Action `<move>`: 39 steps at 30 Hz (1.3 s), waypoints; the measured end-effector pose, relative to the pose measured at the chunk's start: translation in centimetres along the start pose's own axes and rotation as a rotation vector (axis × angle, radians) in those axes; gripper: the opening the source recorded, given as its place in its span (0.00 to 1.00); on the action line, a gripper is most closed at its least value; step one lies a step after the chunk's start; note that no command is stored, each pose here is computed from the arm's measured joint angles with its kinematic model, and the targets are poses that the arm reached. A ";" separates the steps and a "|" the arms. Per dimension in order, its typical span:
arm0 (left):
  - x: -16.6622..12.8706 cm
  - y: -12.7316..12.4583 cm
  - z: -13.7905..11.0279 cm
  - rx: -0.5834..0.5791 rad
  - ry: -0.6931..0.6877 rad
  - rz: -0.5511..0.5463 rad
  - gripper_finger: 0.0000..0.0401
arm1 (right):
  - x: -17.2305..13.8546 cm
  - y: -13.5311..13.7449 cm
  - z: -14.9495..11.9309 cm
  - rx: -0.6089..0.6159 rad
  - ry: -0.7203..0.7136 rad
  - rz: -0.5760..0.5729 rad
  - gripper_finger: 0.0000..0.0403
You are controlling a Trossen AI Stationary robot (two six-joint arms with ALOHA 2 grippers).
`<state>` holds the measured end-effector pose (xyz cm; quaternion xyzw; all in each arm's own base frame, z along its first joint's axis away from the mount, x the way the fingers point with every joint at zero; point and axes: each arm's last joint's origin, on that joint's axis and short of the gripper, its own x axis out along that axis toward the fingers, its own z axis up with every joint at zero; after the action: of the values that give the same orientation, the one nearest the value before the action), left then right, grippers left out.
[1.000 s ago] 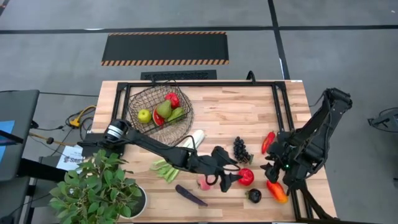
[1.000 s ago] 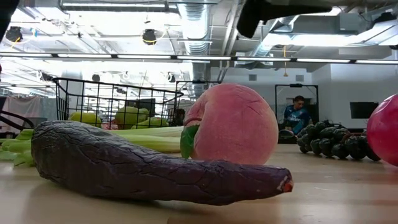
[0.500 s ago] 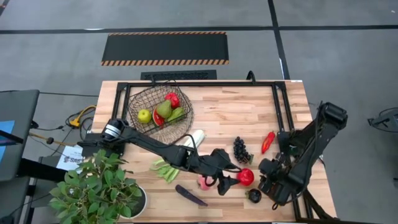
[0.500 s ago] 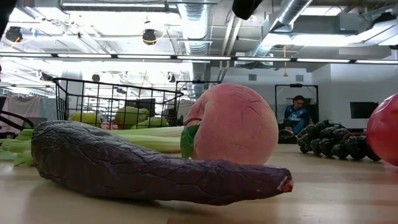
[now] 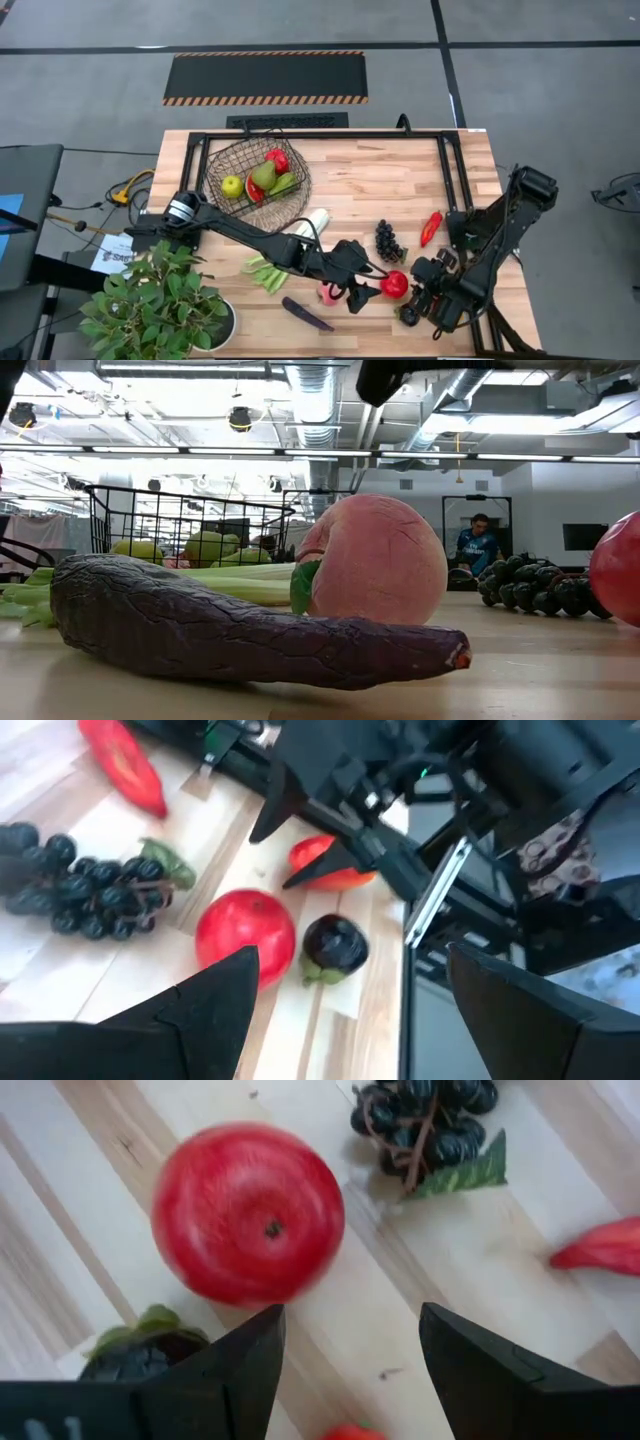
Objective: Build produce basket
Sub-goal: Put the red apple into the wire basket
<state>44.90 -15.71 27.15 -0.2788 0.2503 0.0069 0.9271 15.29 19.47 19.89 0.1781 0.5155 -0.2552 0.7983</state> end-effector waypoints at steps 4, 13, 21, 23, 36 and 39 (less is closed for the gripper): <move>0.0 0.2 -0.3 0.007 0.023 0.019 0.76 | 0.3 0.2 0.7 -0.005 -0.002 0.008 0.63; -0.1 0.1 -0.6 0.042 0.059 0.017 0.76 | 1.5 1.4 1.5 -0.003 -0.011 0.055 0.63; -0.1 0.8 -1.3 0.078 0.129 0.078 0.76 | 4.1 1.9 4.7 -0.094 -0.039 0.036 0.63; -0.2 1.0 -1.5 0.101 0.149 0.096 0.76 | 4.3 1.9 6.0 -0.102 -0.060 0.057 0.63; 0.3 4.0 0.4 0.317 0.072 0.305 0.76 | -4.2 -2.0 9.8 0.036 -0.296 0.379 0.63; 0.8 5.3 1.2 0.334 0.050 0.285 0.76 | -6.3 -3.3 9.5 0.083 -0.354 0.433 0.63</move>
<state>45.35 -10.69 24.90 -0.0833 0.3075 0.0894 0.9437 18.18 12.96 29.39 0.2695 0.3071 -0.1267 0.9039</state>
